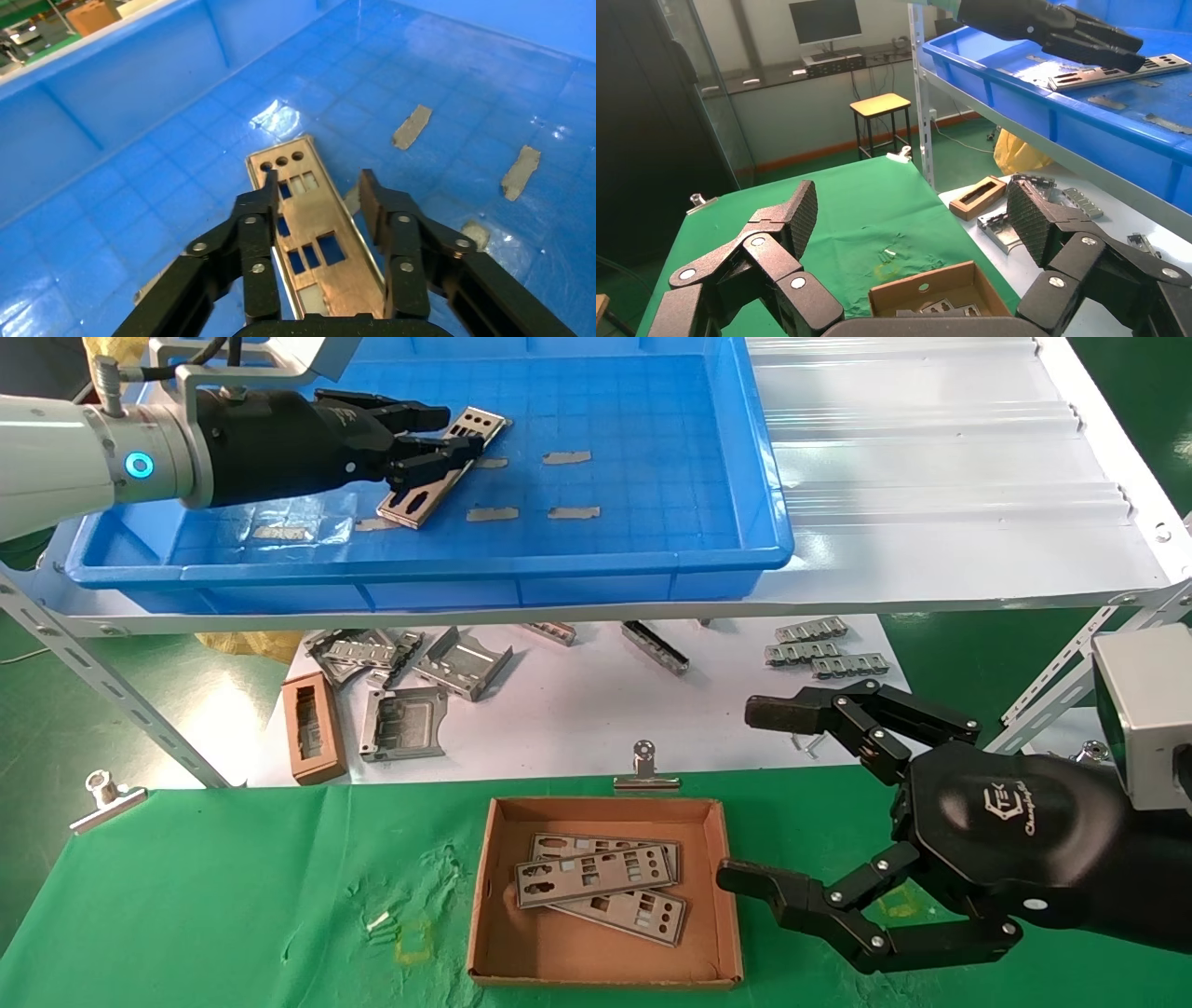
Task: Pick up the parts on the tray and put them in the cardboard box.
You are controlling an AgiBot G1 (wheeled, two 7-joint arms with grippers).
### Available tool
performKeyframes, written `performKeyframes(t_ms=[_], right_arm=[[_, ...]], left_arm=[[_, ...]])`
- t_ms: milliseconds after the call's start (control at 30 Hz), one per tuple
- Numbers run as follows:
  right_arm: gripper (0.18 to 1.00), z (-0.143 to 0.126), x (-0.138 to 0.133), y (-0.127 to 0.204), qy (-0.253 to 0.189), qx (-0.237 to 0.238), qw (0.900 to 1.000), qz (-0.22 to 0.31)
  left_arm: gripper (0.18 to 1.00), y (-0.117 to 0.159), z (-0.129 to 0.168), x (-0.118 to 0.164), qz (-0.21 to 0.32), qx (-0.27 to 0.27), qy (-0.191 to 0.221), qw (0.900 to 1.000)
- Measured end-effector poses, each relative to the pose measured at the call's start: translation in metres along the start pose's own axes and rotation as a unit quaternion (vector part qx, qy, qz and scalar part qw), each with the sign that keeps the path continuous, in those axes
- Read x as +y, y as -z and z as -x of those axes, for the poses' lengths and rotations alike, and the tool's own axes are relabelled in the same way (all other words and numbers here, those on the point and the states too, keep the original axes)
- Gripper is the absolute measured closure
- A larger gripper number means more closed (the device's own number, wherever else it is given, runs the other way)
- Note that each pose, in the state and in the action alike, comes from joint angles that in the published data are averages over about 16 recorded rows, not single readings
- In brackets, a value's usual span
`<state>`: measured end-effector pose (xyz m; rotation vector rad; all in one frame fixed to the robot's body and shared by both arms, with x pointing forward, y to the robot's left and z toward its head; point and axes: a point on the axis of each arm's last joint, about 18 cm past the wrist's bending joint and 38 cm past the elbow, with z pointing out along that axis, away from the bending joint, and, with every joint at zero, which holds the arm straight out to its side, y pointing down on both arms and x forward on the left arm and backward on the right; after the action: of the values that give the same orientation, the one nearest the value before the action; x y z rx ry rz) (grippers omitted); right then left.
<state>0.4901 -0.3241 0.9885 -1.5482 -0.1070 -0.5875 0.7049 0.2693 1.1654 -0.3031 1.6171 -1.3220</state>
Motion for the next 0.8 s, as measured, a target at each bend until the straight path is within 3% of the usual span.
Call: performKeyframes(t_ms=[300, 500, 800], right_arm=[[0.179, 0.0, 0.0, 0.0, 0.0, 0.0, 1.0, 0.0], [0.179, 0.0, 0.0, 0.0, 0.0, 0.0, 1.0, 0.0], [0.179, 0.0, 0.0, 0.0, 0.0, 0.0, 1.0, 0.0]], left_arm=[[0.588, -0.0016, -0.0017, 0.0045, 0.001, 0.001, 0.019, 0.9998], [0.5, -0.0022, -0.0039, 0.0067, 0.003, 0.005, 0.03, 0.9995], [0.516, -0.0035, -0.0057, 0.0089, 0.007, 0.007, 0.033, 0.9994]])
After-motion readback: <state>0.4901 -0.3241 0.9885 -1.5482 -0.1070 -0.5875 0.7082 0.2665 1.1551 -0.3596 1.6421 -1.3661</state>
